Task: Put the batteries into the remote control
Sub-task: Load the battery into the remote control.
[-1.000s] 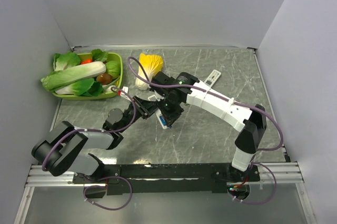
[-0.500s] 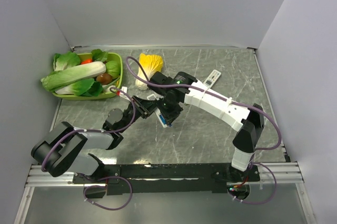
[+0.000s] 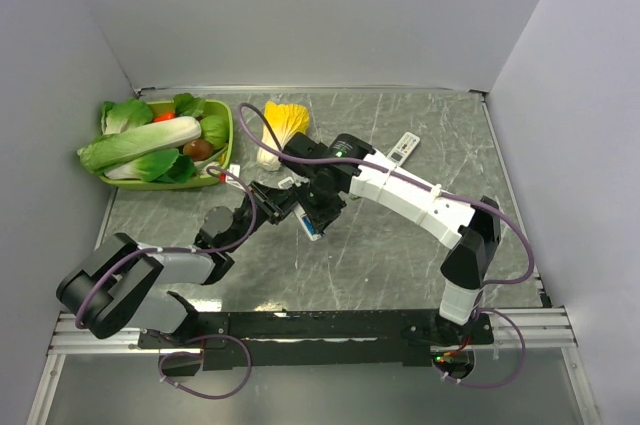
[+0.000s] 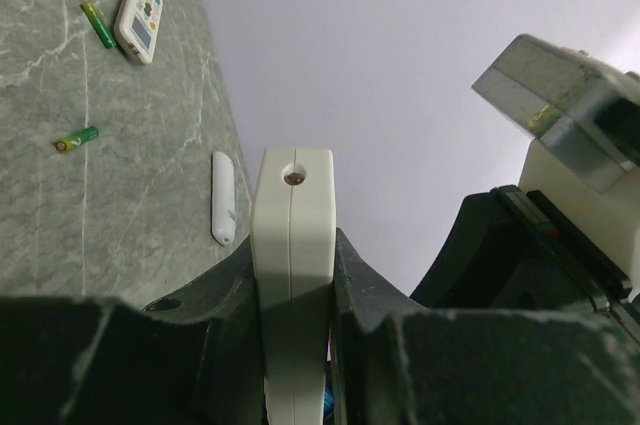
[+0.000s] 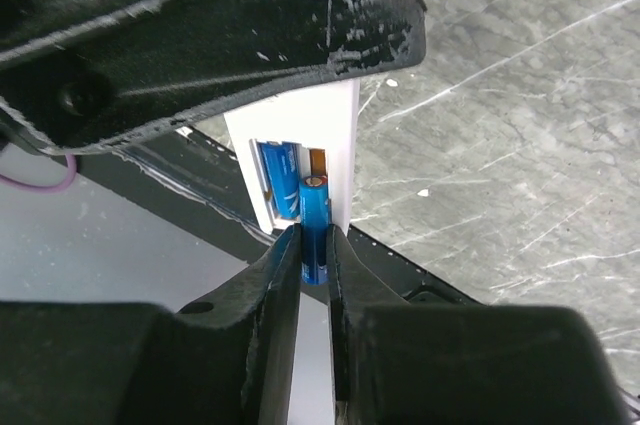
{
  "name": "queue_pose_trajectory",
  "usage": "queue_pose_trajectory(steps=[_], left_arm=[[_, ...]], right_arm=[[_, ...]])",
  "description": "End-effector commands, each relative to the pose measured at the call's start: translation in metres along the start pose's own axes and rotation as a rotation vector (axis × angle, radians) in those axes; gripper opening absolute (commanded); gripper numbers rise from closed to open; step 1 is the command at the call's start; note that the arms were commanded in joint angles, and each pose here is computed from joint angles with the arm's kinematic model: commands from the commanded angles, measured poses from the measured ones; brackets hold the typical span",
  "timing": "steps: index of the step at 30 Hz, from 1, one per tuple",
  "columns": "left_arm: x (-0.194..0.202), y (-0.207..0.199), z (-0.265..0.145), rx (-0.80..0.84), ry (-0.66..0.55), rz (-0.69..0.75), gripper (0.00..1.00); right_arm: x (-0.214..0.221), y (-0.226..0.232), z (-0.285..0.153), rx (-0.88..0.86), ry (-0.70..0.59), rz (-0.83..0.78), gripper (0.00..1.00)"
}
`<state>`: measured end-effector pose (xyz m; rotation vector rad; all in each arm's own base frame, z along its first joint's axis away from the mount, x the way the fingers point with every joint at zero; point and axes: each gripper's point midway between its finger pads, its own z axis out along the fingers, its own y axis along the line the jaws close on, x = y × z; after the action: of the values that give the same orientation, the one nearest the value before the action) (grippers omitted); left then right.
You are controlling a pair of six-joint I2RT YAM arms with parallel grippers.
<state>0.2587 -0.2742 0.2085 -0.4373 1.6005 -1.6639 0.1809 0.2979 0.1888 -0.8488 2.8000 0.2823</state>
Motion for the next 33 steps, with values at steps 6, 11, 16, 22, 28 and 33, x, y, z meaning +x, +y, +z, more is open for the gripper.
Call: queue_pose_trajectory(steps=[6, 11, 16, 22, 28, 33], left_arm=[[-0.007, -0.058, 0.001, 0.181, -0.018, -0.05, 0.01], [-0.009, -0.058, 0.0, 0.18, -0.029, -0.06, 0.02], [-0.012, -0.057, -0.001, 0.165, -0.045, -0.056, 0.01], [-0.011, -0.053, -0.003, 0.159, -0.045, -0.08, 0.01], [-0.009, -0.054, -0.007, 0.173, -0.038, -0.098, 0.01], [-0.007, -0.059, -0.008, 0.163, -0.017, -0.081, 0.01]], right_arm=[[-0.023, 0.006, -0.006, 0.001, -0.085, -0.021, 0.25], [-0.017, 0.004, -0.002, 0.007, -0.046, -0.024, 0.28], [-0.01, 0.001, -0.002, 0.025, -0.019, -0.025, 0.28], [-0.018, 0.005, -0.019, 0.014, -0.08, -0.037, 0.31], [-0.034, 0.012, -0.065, -0.041, -0.261, -0.127, 0.48], [-0.03, 0.024, -0.11, -0.196, -0.497, -0.359, 0.56]])
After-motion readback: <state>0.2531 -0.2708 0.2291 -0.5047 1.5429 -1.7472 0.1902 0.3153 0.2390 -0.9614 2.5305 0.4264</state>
